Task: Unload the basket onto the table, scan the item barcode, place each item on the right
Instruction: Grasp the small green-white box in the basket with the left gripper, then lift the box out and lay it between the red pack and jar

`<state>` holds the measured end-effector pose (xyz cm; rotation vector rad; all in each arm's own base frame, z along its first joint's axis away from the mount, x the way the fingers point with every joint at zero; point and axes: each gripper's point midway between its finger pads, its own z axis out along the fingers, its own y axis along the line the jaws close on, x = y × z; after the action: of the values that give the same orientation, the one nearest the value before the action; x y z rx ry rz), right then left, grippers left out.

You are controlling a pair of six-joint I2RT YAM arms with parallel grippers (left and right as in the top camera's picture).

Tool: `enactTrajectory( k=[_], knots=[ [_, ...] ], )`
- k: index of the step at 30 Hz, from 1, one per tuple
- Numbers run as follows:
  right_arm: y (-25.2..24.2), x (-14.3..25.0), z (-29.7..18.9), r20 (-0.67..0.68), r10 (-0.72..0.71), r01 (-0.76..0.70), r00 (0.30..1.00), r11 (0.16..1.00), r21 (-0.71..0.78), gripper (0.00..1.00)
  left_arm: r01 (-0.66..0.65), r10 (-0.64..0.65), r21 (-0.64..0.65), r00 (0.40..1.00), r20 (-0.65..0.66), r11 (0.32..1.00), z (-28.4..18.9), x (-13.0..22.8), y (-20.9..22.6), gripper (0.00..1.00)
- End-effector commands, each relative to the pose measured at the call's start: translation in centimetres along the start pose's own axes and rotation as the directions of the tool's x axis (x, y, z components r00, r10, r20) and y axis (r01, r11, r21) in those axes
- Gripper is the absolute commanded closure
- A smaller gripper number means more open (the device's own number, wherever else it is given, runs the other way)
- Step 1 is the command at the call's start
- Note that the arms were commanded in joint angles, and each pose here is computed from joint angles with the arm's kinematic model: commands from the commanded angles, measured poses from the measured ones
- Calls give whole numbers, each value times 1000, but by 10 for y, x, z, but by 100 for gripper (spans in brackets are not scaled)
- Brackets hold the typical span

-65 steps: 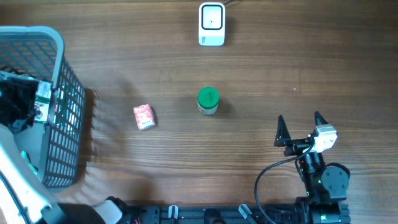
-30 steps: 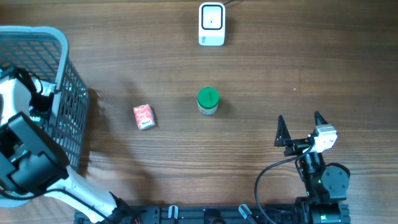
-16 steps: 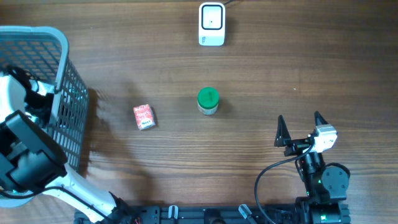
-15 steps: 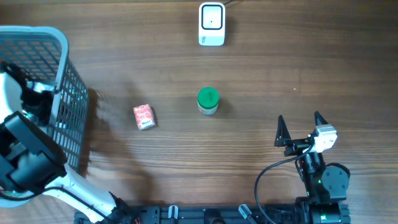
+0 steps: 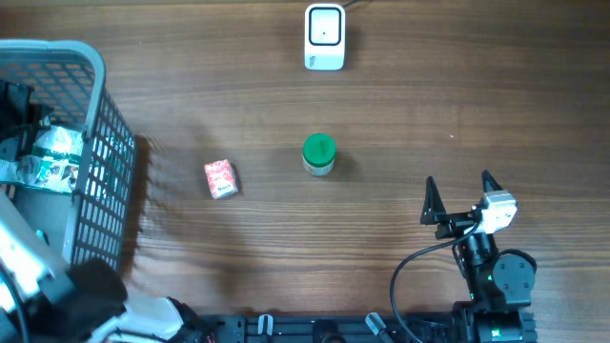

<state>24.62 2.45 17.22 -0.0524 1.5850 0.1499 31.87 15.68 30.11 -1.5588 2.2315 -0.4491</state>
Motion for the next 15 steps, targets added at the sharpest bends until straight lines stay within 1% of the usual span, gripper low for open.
enactTrajectory(
  k=[1,3,4,7,8,10,12,15],
  knots=[
    [2,-1,0,5,-9,9,1000,1000,-9,0,-196,195,167,981,21,966,-44,65,-50,94],
    [2,-1,0,5,-9,9,1000,1000,-9,0,-311,316,199,949,5,929,-46,102,-71,92],
    [2,-1,0,5,-9,9,1000,1000,-9,0,-386,393,196,919,1,902,-42,124,-82,91],
    [2,-1,0,5,-9,9,1000,1000,-9,0,-544,547,116,837,6,831,-20,163,-98,91],
    [2,-1,0,5,-9,9,1000,1000,-9,0,-574,576,92,817,5,814,-14,173,-101,91],
    [2,-1,0,5,-9,9,1000,1000,-9,0,-586,587,65,810,10,808,-4,181,-107,90],
    [2,-1,0,5,-9,9,1000,1000,-9,0,-586,587,55,810,-1,809,5,181,-110,89],
    [2,-1,0,5,-9,9,1000,1000,-9,0,-587,586,6,808,-59,809,32,181,-108,89]
  ],
)
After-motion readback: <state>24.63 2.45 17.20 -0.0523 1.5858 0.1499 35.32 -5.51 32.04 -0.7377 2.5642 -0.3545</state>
